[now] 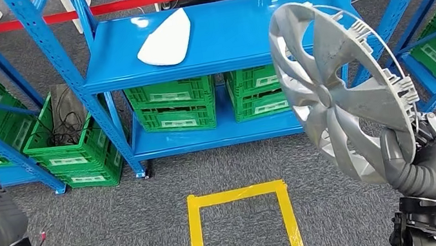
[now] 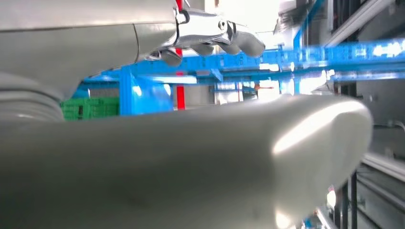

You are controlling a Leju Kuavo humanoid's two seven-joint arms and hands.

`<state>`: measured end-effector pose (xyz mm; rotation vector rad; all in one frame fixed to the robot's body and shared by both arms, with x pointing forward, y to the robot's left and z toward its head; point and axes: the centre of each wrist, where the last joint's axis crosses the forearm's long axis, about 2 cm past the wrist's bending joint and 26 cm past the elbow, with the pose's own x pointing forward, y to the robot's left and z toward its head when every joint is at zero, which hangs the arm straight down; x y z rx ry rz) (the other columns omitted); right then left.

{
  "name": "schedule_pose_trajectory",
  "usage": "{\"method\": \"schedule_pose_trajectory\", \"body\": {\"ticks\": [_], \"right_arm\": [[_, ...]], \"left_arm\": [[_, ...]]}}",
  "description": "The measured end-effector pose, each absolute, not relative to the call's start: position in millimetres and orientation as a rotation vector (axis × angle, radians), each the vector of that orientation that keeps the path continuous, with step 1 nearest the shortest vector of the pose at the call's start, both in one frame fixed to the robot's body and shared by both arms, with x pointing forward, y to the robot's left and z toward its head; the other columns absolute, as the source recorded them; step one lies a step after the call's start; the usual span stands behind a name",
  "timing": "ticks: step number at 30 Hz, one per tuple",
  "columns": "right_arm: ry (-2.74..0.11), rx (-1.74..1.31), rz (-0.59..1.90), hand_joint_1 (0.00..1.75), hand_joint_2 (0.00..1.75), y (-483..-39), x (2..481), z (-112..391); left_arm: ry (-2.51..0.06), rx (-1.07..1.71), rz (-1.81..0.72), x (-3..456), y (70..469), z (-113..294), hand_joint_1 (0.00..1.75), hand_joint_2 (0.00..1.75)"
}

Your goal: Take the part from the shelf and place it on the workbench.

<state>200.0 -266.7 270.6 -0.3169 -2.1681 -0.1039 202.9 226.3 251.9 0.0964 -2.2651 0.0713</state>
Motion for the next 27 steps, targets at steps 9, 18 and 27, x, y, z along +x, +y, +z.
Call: {"method": "schedule_pose_trajectory", "body": {"ticks": [9, 18, 27], "right_arm": [[-2.161, -0.317, -0.101, 1.75, 1.75, -267.2, 200.6, 269.6], [-2.16, -0.31, -0.108, 1.75, 1.75, -267.4, 201.3, 270.2], [-2.157, -0.306, -0.121, 1.75, 1.75, -267.6, 202.4, 269.5]], "left_arm": [[-2.263, 0.095, 0.07, 202.8, 226.0, 251.4, 0.0, 0.0], [-2.265, 0.1, 0.074, 203.2, 226.5, 252.2, 0.0, 0.0], [-2.267, 0.104, 0.079, 203.8, 226.8, 252.9, 0.0, 0.0]]}}
